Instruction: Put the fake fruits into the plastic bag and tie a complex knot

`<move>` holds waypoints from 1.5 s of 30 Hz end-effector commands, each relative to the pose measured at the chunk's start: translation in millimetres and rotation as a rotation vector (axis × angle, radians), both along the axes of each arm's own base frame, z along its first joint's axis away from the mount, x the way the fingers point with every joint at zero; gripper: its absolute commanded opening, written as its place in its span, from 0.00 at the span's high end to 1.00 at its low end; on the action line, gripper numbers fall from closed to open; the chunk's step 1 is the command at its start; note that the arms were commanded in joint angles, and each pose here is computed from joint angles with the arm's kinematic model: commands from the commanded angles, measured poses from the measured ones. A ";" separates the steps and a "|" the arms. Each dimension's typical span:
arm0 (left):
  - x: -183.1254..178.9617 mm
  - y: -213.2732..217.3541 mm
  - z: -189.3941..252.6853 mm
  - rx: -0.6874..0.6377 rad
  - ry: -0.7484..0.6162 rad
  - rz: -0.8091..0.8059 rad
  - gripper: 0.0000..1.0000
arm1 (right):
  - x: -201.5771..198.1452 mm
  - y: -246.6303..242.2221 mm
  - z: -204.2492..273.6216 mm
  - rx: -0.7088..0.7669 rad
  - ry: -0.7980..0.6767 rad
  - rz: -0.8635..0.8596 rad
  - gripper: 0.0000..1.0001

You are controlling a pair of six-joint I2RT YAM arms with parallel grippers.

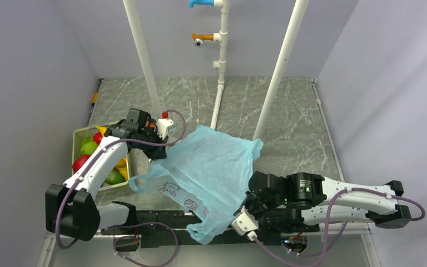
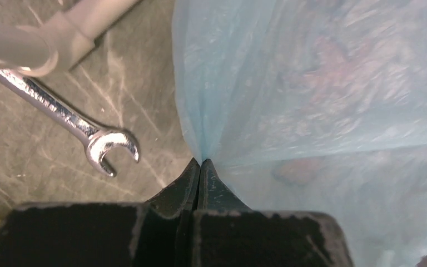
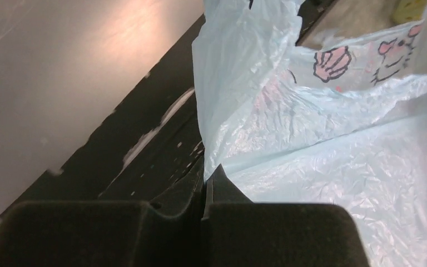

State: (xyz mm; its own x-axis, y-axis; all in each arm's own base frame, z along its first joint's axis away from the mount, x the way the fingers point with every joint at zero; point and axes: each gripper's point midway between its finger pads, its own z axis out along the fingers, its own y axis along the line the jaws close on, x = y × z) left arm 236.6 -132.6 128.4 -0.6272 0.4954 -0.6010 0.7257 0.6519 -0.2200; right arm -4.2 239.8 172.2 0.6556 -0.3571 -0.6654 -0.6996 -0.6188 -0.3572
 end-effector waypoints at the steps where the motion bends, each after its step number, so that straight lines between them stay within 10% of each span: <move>1: 6.9 39.2 -19.0 0.199 -0.086 -0.041 1.00 | -19.5 -57.0 -20.2 -0.235 0.046 0.104 1.00; 10: 13.0 22.2 -2.0 0.073 -0.067 -0.066 1.00 | -9.8 -85.6 -38.3 -0.351 -0.007 0.080 1.00; 15: 33.9 -25.6 45.4 -0.100 -0.136 -0.114 0.99 | 19.7 -31.9 -40.8 -0.185 -0.072 -0.107 1.00; 23: 25.3 -6.4 94.4 -0.124 -0.261 -0.112 0.01 | 54.3 9.7 -56.3 -0.048 -0.105 -0.310 1.00; 28: -24.9 8.8 83.8 -0.100 -0.335 -0.210 0.01 | 49.9 11.5 -62.1 -0.050 -0.036 -0.357 0.83; 34: -42.2 18.2 31.2 -0.036 -0.335 -0.256 0.00 | 45.2 16.4 -41.8 -0.025 0.007 -0.361 0.16; 43: -31.0 43.8 -41.9 0.185 -0.383 -0.371 0.01 | 51.7 41.1 51.7 0.187 0.095 -0.466 0.01; 45: -31.6 47.5 -51.3 0.209 -0.372 -0.386 0.15 | 66.6 48.6 69.5 0.256 0.095 -0.551 0.00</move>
State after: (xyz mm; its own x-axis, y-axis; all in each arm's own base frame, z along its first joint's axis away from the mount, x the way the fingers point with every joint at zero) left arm 186.0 -94.7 86.2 -0.2658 0.7059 -0.6565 0.9135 0.4021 0.0624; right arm 43.8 271.2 190.0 0.4309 -0.5253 -0.7338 -0.9024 -0.2486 -0.3519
